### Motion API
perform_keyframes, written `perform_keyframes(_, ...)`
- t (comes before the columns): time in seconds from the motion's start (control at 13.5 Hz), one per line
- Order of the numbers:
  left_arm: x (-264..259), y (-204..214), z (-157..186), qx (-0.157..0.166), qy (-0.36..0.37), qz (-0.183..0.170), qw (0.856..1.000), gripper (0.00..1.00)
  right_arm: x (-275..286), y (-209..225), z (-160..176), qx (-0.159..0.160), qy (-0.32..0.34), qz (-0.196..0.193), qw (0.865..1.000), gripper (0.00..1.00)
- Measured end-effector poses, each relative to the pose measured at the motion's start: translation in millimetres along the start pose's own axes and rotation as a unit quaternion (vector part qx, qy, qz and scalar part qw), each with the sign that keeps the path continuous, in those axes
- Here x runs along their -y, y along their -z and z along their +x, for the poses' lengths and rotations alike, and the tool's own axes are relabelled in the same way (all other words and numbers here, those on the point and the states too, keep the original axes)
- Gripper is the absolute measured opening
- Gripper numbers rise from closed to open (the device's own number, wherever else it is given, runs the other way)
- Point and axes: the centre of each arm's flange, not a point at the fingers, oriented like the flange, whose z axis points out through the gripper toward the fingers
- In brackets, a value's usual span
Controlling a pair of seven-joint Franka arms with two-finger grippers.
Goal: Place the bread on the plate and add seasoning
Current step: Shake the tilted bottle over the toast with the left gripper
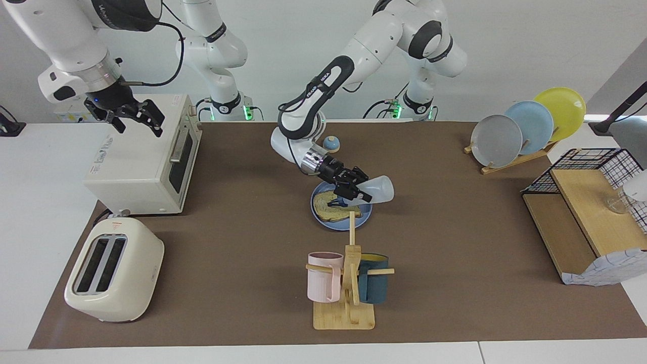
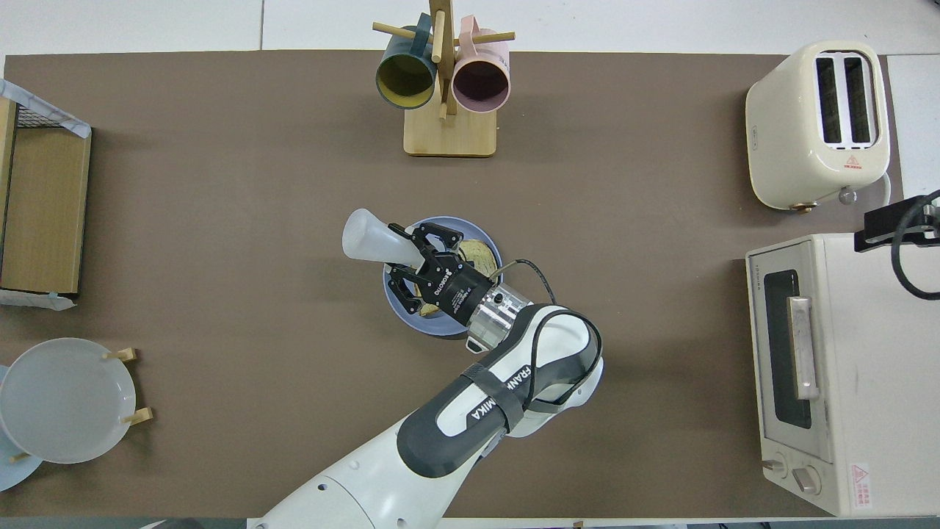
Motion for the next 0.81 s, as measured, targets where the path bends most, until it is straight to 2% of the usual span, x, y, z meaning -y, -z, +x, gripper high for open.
perform_keyframes(0.15, 1.4, -13.1, -0.5, 0.006, 0.001, -0.008, 1.000, 0.44, -0.2, 0.2, -0.1, 0.000, 0.000, 0.000, 1.000, 1.00)
perform_keyframes(0.52, 8.3, -90.0, -2.5, 0.013, 0.007, -0.055, 0.998, 0.44, -0.1, 0.2, -0.1, 0.000, 0.000, 0.000, 1.000, 1.00)
perform_keyframes(0.67, 8.6, -91.6, -2.5, 0.011, 0.008, -0.056, 0.998, 0.44, 0.2, 0.2, -0.2, 0.000, 0.000, 0.000, 1.000, 1.00)
perform_keyframes(0.81, 8.8, -65.4, -0.7, -0.001, 0.007, -0.042, 0.999, 0.44, 0.3, 0.3, -0.2, 0.000, 0.000, 0.000, 1.000, 1.00)
